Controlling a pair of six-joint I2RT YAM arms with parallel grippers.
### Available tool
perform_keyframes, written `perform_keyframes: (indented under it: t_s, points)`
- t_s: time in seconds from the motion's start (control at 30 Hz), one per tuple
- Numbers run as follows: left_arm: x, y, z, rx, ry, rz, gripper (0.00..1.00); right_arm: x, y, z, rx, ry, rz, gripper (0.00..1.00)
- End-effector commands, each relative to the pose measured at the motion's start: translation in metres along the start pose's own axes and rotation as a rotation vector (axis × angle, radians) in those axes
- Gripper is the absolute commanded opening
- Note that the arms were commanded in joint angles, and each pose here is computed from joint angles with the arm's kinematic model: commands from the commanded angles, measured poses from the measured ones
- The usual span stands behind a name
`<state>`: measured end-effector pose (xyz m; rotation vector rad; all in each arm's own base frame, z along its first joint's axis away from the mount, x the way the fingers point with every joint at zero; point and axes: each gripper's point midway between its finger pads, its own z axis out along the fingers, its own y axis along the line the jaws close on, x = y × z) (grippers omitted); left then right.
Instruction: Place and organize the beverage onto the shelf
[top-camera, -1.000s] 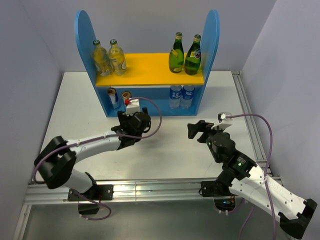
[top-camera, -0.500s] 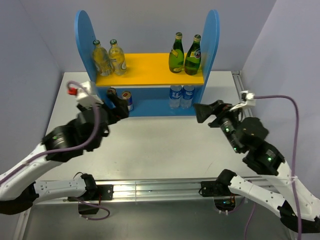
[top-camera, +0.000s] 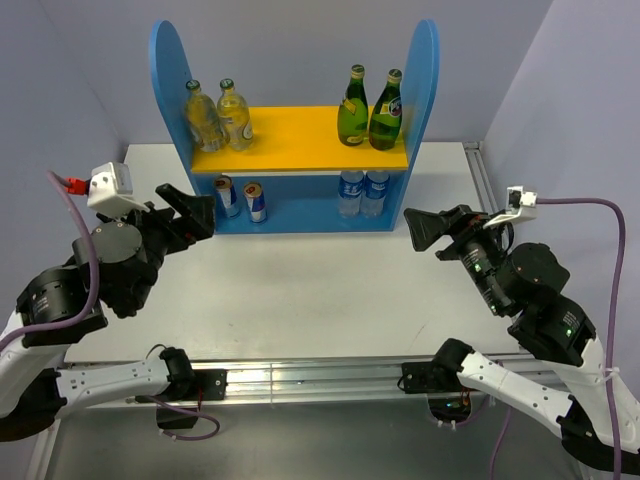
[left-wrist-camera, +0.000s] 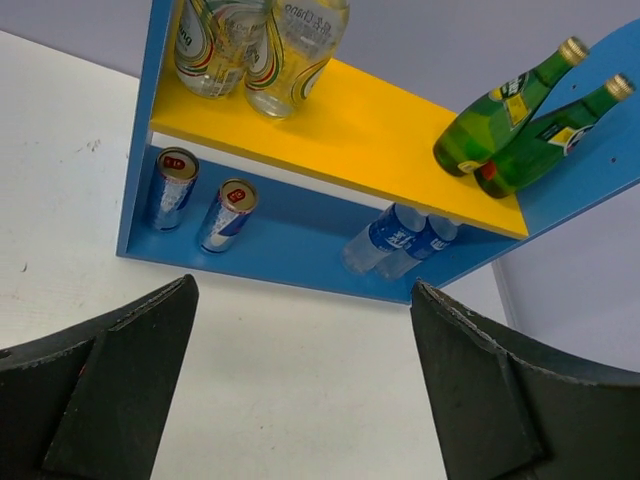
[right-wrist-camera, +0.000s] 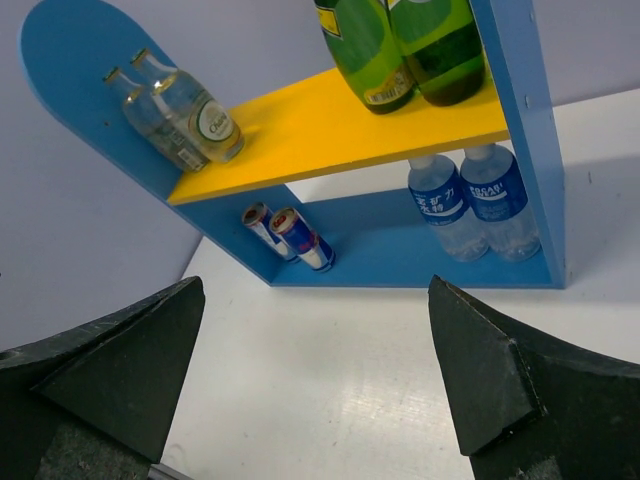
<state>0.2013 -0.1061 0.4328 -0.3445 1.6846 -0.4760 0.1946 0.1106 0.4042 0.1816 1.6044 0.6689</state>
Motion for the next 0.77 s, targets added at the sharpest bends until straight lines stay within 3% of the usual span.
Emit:
perform_keyframes:
  t_s: [0.0,0.53,0.73]
  points:
    - [0.0028,0.0030,-0.0006,-0.012,0.017,0.047,0.94,0.0004,-0.0017,0.0028,0.017,0.002,-0.021,1.00]
    - [0.0078,0.0023,-0.0009,0.013,0.025,0.065,0.95,0.0064,-0.0031,0.0088,0.029,0.010,-0.030,1.00]
    - [-0.0013,0.0061,-0.0033,0.017,-0.022,0.009,0.96,0.0092,-0.0047,0.0105,0.038,0.016,-0.036,1.00]
